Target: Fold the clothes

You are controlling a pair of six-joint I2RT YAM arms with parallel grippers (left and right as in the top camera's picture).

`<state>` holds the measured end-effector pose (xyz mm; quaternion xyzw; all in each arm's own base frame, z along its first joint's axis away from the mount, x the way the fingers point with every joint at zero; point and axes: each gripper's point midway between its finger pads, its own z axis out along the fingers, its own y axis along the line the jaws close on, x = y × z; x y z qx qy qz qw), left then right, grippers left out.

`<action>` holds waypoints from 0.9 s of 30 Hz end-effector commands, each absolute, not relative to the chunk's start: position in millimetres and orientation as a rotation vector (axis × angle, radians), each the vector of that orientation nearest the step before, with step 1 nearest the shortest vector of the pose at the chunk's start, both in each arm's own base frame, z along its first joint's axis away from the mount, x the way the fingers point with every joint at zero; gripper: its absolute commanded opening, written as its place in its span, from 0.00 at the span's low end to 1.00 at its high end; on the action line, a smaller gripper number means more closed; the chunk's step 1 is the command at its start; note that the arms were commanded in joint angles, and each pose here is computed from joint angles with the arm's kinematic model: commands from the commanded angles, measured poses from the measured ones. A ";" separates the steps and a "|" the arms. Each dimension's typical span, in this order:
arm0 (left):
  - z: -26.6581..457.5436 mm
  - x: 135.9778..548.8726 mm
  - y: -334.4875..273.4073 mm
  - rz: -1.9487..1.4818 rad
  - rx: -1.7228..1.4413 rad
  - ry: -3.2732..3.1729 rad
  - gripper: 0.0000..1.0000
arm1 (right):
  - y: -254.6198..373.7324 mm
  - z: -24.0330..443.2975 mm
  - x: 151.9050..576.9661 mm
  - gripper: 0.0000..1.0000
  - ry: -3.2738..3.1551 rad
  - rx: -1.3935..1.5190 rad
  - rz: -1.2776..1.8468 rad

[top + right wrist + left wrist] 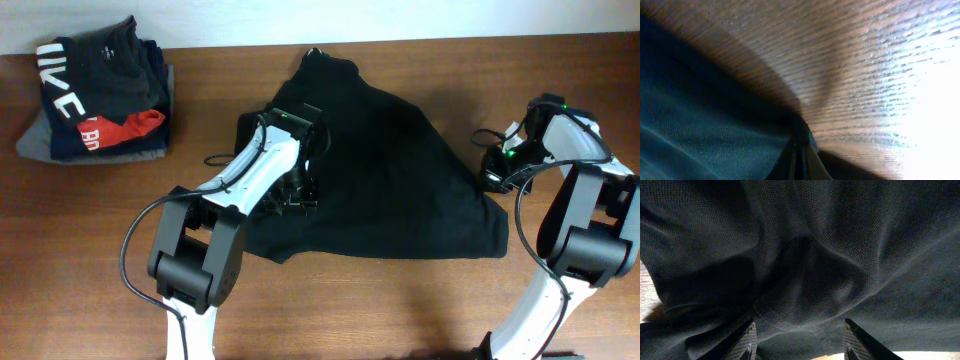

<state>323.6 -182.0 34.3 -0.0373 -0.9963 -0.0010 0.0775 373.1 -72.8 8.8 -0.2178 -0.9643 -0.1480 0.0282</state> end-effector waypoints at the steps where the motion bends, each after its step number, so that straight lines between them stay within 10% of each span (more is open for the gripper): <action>1: 32.4 324.4 -185.2 0.011 -0.137 -2.977 0.55 | -78.2 28.0 395.1 0.04 -3.033 -0.678 -0.476; 18: 31.9 327.4 -186.7 0.019 -0.138 -2.989 0.60 | -106.2 178.3 447.4 0.06 -3.328 -0.593 -0.022; 19: 31.9 327.7 -186.9 0.020 -0.138 -2.991 0.60 | -97.8 175.7 447.7 0.17 -3.322 -0.567 -0.050; 22: 32.0 327.2 -186.8 0.020 -0.138 -2.989 0.61 | -78.2 166.4 443.9 0.99 -3.290 -0.494 -0.059; 27: 33.5 318.4 -182.2 -0.006 -0.134 -2.952 0.62 | -70.8 160.0 431.0 0.99 -3.228 -0.480 0.002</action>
